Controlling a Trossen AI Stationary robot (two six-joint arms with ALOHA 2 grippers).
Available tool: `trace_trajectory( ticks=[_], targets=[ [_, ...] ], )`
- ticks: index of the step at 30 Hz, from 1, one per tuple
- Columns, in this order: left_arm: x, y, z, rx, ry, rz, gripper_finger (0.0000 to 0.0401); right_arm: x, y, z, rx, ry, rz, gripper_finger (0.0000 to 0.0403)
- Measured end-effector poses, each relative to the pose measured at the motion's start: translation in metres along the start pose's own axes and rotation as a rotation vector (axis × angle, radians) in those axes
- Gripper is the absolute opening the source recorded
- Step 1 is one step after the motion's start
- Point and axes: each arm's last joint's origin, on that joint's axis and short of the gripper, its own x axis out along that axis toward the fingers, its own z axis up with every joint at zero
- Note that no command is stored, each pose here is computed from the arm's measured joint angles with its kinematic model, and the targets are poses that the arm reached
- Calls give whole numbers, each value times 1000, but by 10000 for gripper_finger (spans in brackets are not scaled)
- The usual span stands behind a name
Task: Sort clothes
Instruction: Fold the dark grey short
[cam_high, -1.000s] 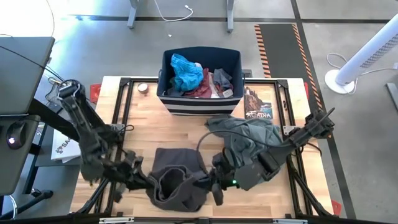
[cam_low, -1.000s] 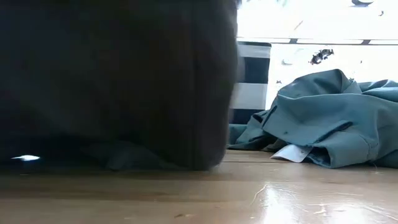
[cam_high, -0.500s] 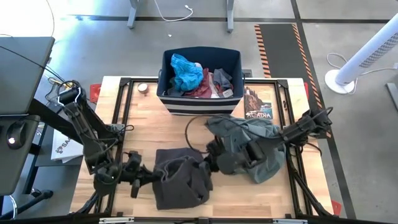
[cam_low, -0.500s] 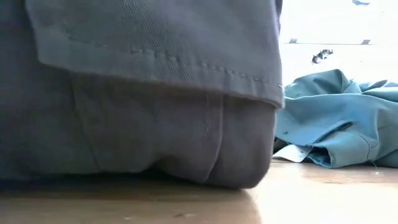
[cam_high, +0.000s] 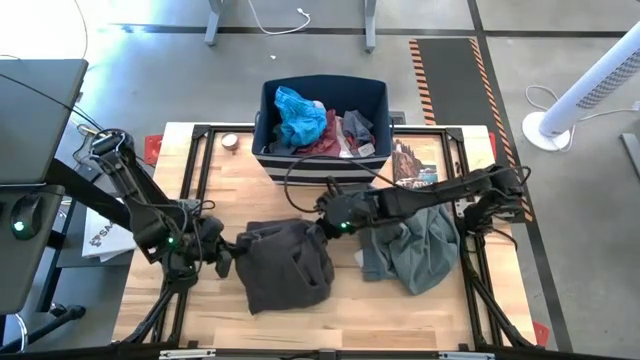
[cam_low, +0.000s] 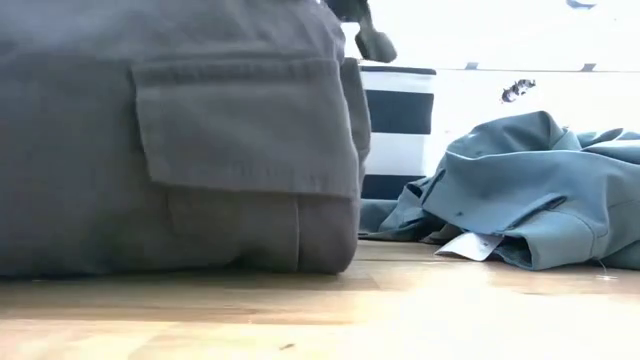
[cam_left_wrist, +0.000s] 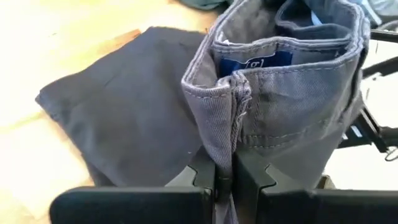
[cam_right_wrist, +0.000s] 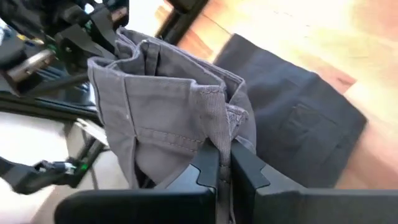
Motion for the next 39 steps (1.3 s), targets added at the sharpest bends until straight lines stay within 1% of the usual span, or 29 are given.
trace_trajectory(
  ticks=[3, 6, 10, 14, 17, 21, 25, 27, 30, 33, 39],
  targets=[
    [11, 12, -3, -34, 4, 10, 17, 16, -12, 5, -4, 53, -11, 5],
    [22, 27, -5, -72, -28, 25, 17, 34, -25, 6, -3, 85, -45, 5],
    [39, 47, -10, -173, -49, 75, 17, 59, -43, 6, 18, 107, -112, 5],
    [53, 60, -15, -251, -7, 91, 17, 86, -64, 1, 72, 126, -193, 5],
    [59, 66, -15, -289, 14, 123, 32, 102, -76, -4, 122, 127, -236, 5],
    [63, 70, -10, -290, 8, 164, 45, 116, -86, -10, 169, 121, -283, 5],
    [65, 67, -9, -264, 21, 149, 51, 117, -87, -11, 180, 119, -288, 18],
    [64, 65, -9, -233, 32, 136, 57, 116, -87, -11, 180, 116, -289, 25],
    [60, 56, -7, -199, 48, 110, 78, 116, -86, -9, 182, 114, -283, 26],
    [55, 50, -3, -170, 71, 122, 114, 116, -86, -9, 171, 117, -279, 20],
    [45, 55, 3, -164, 115, 276, 190, 116, -87, -8, 166, 114, -278, 17]
  ],
)
